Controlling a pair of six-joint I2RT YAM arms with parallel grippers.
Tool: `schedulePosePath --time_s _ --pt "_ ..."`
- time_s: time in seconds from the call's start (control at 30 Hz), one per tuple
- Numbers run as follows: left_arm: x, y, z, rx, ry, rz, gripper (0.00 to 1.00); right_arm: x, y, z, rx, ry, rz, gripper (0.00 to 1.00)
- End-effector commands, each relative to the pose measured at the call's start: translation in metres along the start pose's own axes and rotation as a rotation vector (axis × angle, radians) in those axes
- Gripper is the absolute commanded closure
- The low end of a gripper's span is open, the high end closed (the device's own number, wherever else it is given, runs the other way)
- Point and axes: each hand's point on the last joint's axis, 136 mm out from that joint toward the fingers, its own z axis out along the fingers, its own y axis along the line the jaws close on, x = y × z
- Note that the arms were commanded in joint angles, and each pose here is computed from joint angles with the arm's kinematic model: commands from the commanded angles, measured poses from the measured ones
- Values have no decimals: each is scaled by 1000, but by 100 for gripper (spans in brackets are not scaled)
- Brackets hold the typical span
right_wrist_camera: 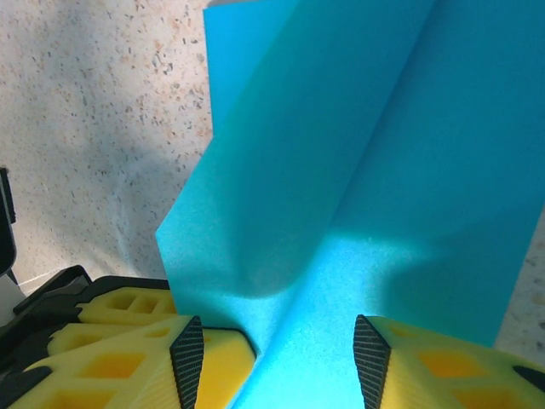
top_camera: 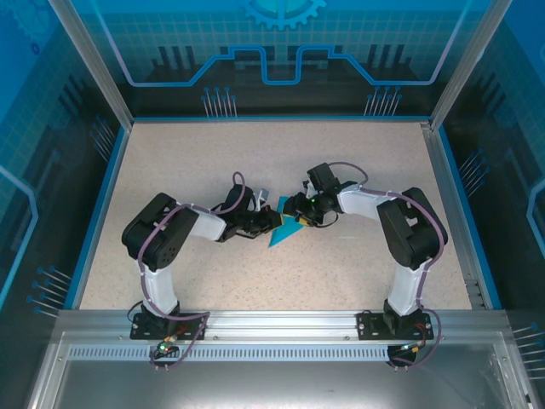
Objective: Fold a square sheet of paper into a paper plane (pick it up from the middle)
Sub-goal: Fourth fold the wing at the center of the table.
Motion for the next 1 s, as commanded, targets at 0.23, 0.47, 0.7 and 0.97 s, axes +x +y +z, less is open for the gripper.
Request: schedulePosePath --time_s 0.23,0.47,0.7,0.97 --pt "5 5 2 23 23 -43 91 -2 -4 11 20 40 26 47" --pt "8 4 3 29 43 -49 82 2 -17 14 84 58 55 47" --pt "9 0 -3 43 38 -54 80 4 -24 17 116 64 85 47" --pt "8 -8 -17 61 22 -57 77 4 -32 17 163 70 98 47"
